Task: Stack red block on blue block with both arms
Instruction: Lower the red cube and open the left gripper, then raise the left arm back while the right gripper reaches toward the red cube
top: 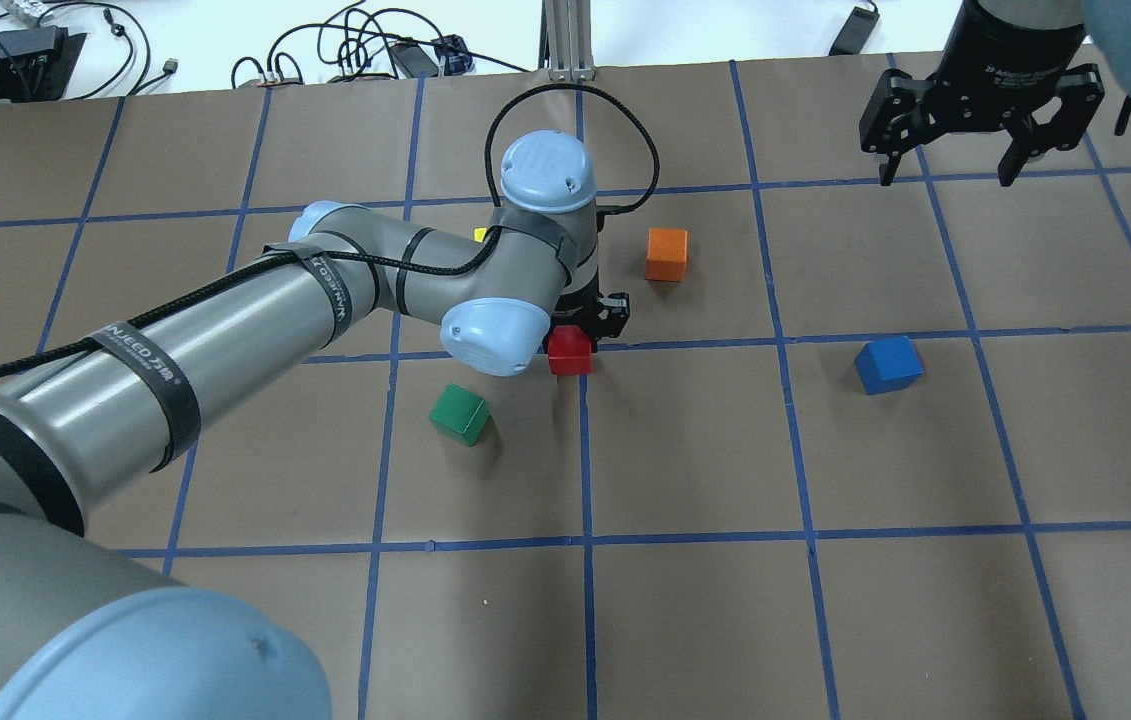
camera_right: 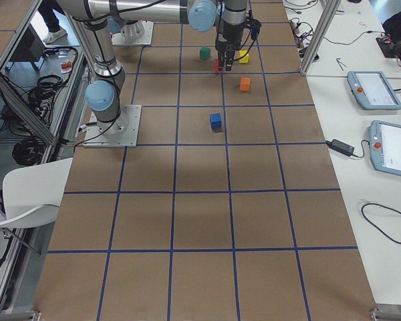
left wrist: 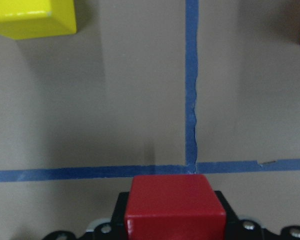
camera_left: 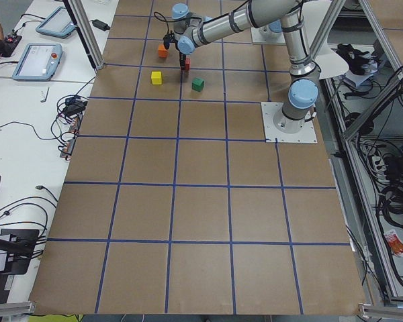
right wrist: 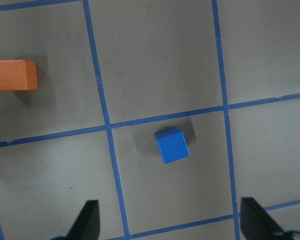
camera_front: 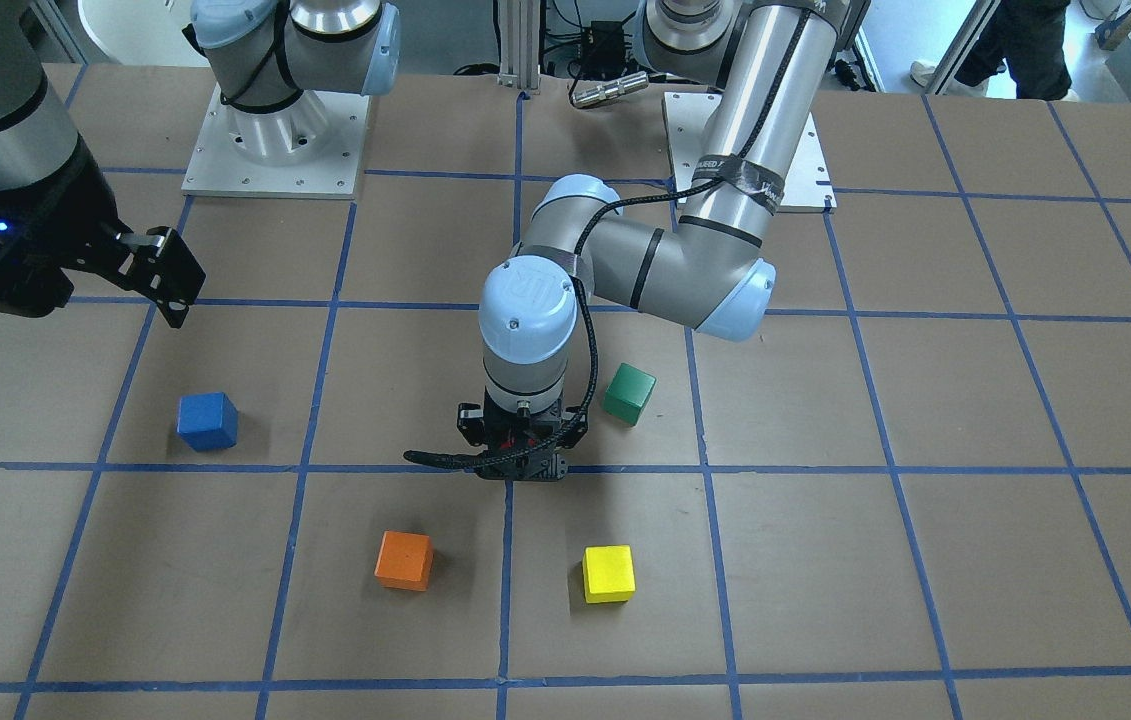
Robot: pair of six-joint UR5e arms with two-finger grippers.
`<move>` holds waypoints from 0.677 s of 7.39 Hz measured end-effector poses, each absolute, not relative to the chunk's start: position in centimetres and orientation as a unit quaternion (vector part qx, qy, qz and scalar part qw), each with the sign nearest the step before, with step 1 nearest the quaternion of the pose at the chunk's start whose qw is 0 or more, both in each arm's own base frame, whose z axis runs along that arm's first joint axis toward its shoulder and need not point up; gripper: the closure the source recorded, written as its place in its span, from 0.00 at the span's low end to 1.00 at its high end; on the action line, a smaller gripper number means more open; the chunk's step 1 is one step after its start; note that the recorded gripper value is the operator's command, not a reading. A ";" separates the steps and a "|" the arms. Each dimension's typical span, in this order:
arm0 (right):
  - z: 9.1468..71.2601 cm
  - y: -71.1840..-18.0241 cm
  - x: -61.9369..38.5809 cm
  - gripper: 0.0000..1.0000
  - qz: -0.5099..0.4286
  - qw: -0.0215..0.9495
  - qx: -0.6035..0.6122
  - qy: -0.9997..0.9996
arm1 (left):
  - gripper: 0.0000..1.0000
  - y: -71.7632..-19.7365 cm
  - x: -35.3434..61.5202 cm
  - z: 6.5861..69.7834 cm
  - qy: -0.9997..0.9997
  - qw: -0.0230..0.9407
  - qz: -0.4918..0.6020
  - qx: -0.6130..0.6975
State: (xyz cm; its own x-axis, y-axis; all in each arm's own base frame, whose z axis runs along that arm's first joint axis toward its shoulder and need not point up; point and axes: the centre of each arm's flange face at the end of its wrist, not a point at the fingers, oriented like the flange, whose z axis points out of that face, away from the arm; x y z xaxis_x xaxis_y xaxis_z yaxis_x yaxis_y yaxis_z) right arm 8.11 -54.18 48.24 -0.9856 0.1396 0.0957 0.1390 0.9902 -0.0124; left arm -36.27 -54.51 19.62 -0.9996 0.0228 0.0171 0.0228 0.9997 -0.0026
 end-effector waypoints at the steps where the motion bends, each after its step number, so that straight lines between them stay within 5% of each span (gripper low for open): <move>1: 48.0 -54.2 8.2 0.00 0.000 0.046 -0.071 -0.996 | 0.00 -54.7 -36.5 20.0 -1.000 0.014 0.011 -0.015; 5: 46.1 -53.8 8.2 0.00 -0.017 0.044 -0.070 -0.996 | 0.00 -57.6 -31.5 28.9 -0.998 0.037 0.054 -0.012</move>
State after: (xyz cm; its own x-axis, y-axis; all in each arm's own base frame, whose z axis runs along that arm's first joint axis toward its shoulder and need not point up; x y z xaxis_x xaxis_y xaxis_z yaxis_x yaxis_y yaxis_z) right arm 8.22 -53.85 46.08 -0.9862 0.1387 0.0900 0.1416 0.9896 0.0269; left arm -31.54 -57.56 28.90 -0.9970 0.0271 0.0724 0.0191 0.9939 -0.1090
